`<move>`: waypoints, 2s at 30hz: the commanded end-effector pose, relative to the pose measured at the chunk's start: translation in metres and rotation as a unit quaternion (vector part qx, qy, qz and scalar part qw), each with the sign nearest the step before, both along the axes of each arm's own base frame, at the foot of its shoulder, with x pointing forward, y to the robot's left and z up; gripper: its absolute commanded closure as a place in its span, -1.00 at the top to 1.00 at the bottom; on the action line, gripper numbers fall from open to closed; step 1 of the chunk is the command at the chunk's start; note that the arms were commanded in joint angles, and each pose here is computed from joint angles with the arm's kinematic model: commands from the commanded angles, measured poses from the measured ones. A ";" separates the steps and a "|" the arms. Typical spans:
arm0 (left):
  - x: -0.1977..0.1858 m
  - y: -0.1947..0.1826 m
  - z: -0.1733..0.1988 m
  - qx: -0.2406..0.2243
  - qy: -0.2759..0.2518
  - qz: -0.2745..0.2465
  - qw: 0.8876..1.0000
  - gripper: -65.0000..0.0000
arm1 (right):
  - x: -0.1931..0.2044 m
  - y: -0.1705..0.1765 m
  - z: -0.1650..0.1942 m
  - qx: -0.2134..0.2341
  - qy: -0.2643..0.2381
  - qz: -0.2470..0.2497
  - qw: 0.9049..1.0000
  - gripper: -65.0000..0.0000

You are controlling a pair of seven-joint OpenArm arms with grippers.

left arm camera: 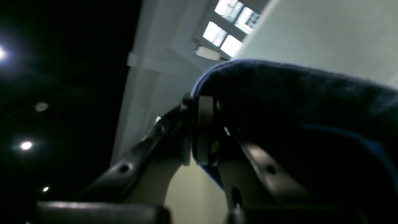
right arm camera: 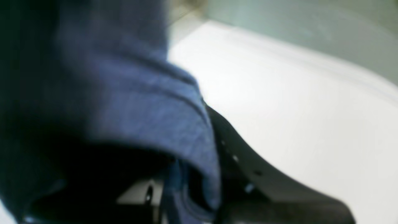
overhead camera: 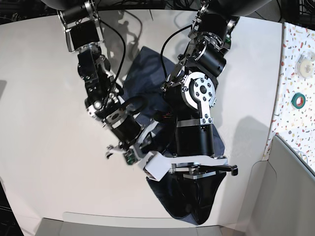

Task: Layout the t-shirt on the table in an organized manner, then fold the t-shirt properly
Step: 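Spread the grippers apart, stretching the shirt hem between them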

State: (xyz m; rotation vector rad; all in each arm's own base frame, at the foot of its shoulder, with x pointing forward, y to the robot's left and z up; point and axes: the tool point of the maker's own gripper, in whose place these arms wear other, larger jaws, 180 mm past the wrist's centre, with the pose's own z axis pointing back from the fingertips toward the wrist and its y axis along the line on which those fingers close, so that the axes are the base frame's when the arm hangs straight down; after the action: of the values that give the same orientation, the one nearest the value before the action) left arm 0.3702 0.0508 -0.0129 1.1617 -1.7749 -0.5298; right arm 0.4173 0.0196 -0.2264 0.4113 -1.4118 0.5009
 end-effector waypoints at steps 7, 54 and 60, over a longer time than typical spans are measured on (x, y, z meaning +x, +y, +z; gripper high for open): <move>-0.004 0.022 -0.012 -0.014 0.009 0.031 0.999 -1.00 | 0.037 -0.038 0.078 -0.025 -0.107 -0.024 0.994 -1.00; -0.006 0.145 0.048 0.095 -0.071 0.184 0.976 -1.00 | 0.086 -0.019 0.287 -0.091 -0.227 -0.040 0.969 -1.00; -0.018 0.178 0.079 0.096 -0.107 0.227 0.963 -1.00 | 0.093 0.079 0.248 -0.114 -0.170 0.047 0.978 -1.00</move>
State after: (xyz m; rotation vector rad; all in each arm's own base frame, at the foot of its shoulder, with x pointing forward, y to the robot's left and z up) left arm 0.3621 0.2264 0.0485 1.7097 -1.5489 -0.3610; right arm 0.5129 0.0965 -0.0145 0.2082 -1.5559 0.8325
